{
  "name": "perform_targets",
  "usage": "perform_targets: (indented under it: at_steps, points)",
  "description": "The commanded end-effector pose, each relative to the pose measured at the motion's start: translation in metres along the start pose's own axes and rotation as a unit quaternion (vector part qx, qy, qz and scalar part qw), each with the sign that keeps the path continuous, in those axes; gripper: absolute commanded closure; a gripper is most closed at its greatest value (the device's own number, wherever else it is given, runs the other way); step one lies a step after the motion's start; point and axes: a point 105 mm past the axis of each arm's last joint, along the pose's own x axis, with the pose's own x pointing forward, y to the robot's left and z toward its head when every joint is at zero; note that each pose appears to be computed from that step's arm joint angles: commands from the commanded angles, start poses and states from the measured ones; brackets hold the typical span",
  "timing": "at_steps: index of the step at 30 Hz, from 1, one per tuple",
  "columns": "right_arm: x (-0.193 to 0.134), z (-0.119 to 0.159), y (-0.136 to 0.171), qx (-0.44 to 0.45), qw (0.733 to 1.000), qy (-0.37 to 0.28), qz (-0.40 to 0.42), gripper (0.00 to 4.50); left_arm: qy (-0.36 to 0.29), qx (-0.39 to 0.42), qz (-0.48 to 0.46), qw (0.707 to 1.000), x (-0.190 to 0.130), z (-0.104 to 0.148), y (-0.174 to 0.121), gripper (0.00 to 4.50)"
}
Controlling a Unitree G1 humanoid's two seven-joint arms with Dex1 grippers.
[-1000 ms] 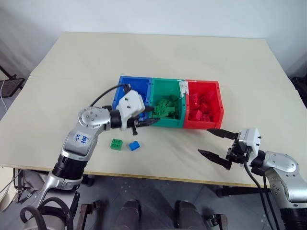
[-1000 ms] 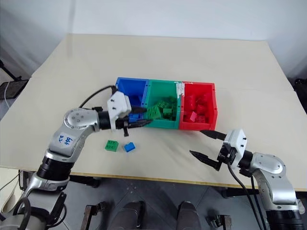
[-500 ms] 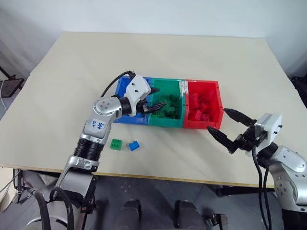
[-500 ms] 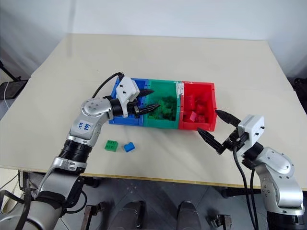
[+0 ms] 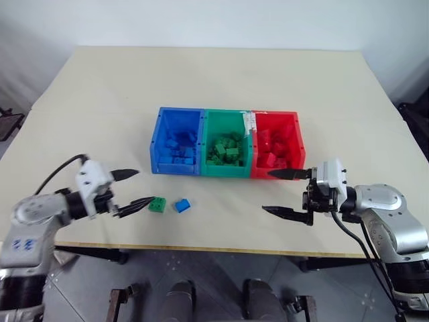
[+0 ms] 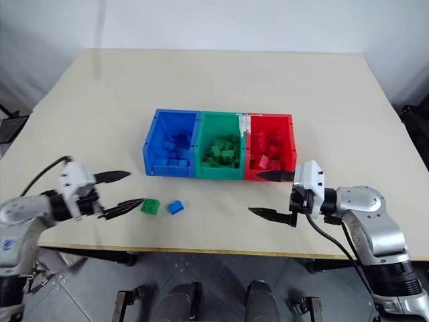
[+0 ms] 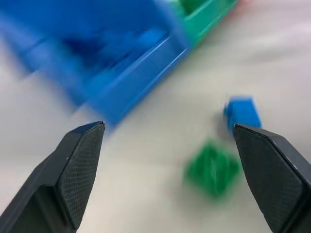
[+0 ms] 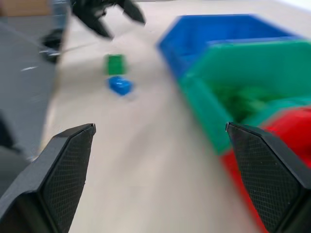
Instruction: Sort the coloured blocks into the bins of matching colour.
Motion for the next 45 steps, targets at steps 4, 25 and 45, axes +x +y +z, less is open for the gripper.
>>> perform_targets:
  at_steps: [4,25,45]
  points:
    - [0.007,-0.006,0.001,-0.016,1.0,-0.005,0.025,0.0,0.016,0.026,0.011,0.999,-0.034,-0.006,-0.011,0.09]
    - [-0.038,-0.024,0.027,0.006,0.998,0.045,-0.034,0.0,0.136,0.042,-0.094,0.985,0.121,0.004,-0.063,0.97]
    - [-0.028,0.014,0.021,0.005,0.98,-0.11,-0.165,0.0,-0.112,0.105,0.029,0.988,0.129,0.104,0.005,3.56]
